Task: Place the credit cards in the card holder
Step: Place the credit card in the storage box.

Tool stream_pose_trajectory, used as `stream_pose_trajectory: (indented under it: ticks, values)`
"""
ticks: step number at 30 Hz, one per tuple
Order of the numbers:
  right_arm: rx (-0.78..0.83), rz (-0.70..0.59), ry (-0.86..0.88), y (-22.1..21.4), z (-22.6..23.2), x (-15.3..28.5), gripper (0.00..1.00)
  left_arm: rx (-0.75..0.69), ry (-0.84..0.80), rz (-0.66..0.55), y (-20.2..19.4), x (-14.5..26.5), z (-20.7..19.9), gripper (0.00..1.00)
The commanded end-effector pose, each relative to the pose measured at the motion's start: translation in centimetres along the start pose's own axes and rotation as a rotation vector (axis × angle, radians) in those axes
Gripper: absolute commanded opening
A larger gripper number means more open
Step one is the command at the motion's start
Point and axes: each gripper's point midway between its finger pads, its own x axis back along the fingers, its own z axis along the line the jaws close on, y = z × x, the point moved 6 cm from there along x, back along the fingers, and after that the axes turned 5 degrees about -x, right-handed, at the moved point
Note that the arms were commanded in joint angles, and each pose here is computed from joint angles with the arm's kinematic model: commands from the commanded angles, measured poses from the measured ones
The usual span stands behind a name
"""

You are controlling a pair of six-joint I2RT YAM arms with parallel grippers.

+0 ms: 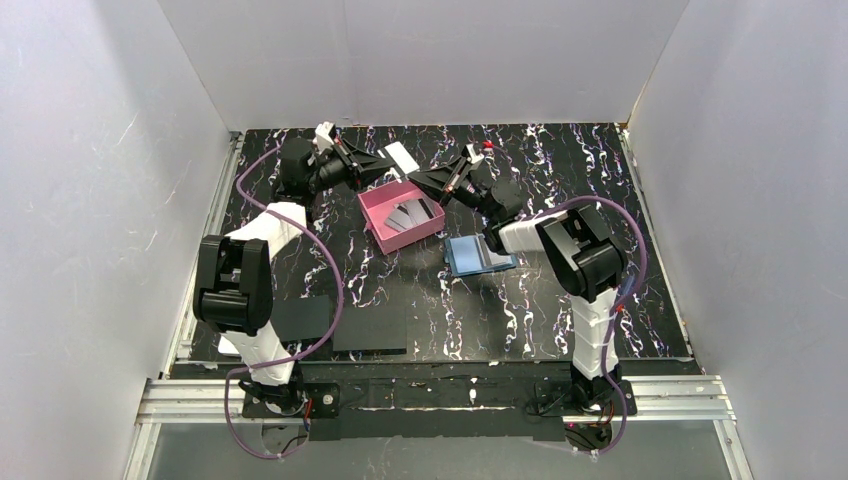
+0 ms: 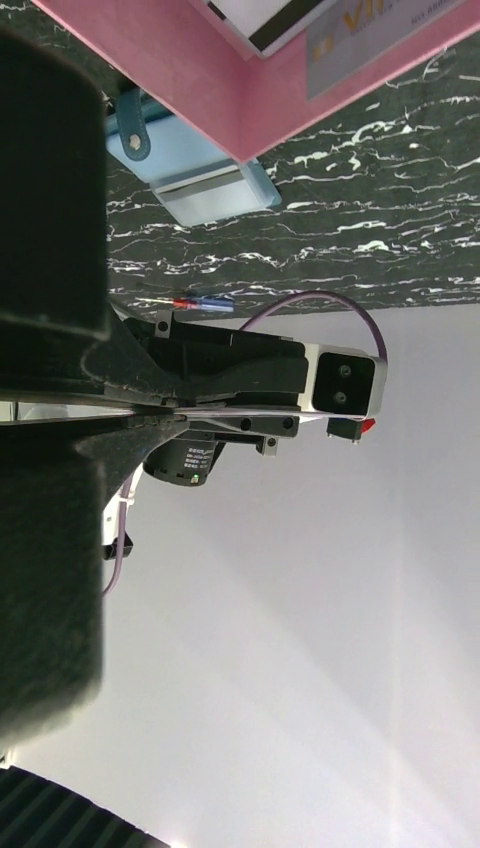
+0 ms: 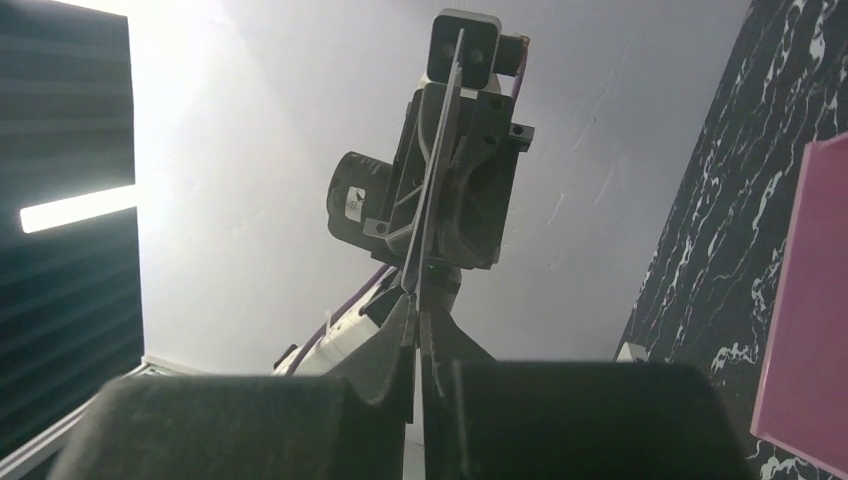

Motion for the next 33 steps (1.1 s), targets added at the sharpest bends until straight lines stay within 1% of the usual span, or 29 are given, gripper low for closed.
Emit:
stream_pose_trajectory:
  ticks: [1,7,9,12,13,18,19,21,23,25,29,31,33]
  values:
    - [0.041,-0.004,0.002,0.4,-0.2,-0.8,0.02,-0.050,-0.026,0.055,-1.7,0.8,-0.4,0.00]
    - [0.016,-0.040,-0.086,0.2,-3.0,1.0,0.01,-0.012,0.034,0.046,-2.4,0.9,2.6,0.00]
    - [0.006,-0.049,-0.119,0.1,-3.8,1.5,0.01,0.024,0.079,0.033,-2.8,1.0,4.4,0.04]
    - [-0.004,-0.057,-0.172,-0.1,-4.6,2.1,0.01,0.083,0.139,0.027,-3.2,1.0,6.9,0.05]
    - [-0.005,-0.064,-0.195,-0.2,-4.9,2.4,0.01,0.099,0.154,0.028,-3.3,1.0,7.6,0.08]
    - [-0.015,-0.089,-0.324,-0.4,-6.7,3.5,0.01,0.140,0.208,0.020,-3.7,1.0,10.2,0.17]
    - [-0.018,-0.094,-0.345,-0.4,-6.9,3.6,0.01,0.152,0.217,0.019,-3.7,0.9,10.6,0.20]
    - [-0.007,-0.095,-0.397,-0.2,-7.3,3.7,0.01,0.170,0.229,0.018,-3.7,0.8,11.1,0.31]
    - [0.007,-0.097,-0.436,0.0,-7.5,3.5,0.01,0.172,0.231,0.018,-3.6,0.7,11.2,0.39]
    - [0.041,-0.088,-0.480,0.4,-7.3,2.9,0.01,0.152,0.235,0.012,-3.6,0.9,10.9,0.45]
    - [0.179,-0.063,-0.632,1.1,-7.3,2.8,0.01,0.126,0.281,0.025,-4.0,1.4,10.6,0.51]
    - [0.258,-0.048,-0.668,1.3,-6.6,2.5,0.01,0.121,0.313,0.038,-4.4,1.8,10.7,0.54]
    - [0.330,-0.032,-0.747,1.7,-6.3,2.7,0.01,0.118,0.331,0.044,-4.7,2.1,10.8,0.57]
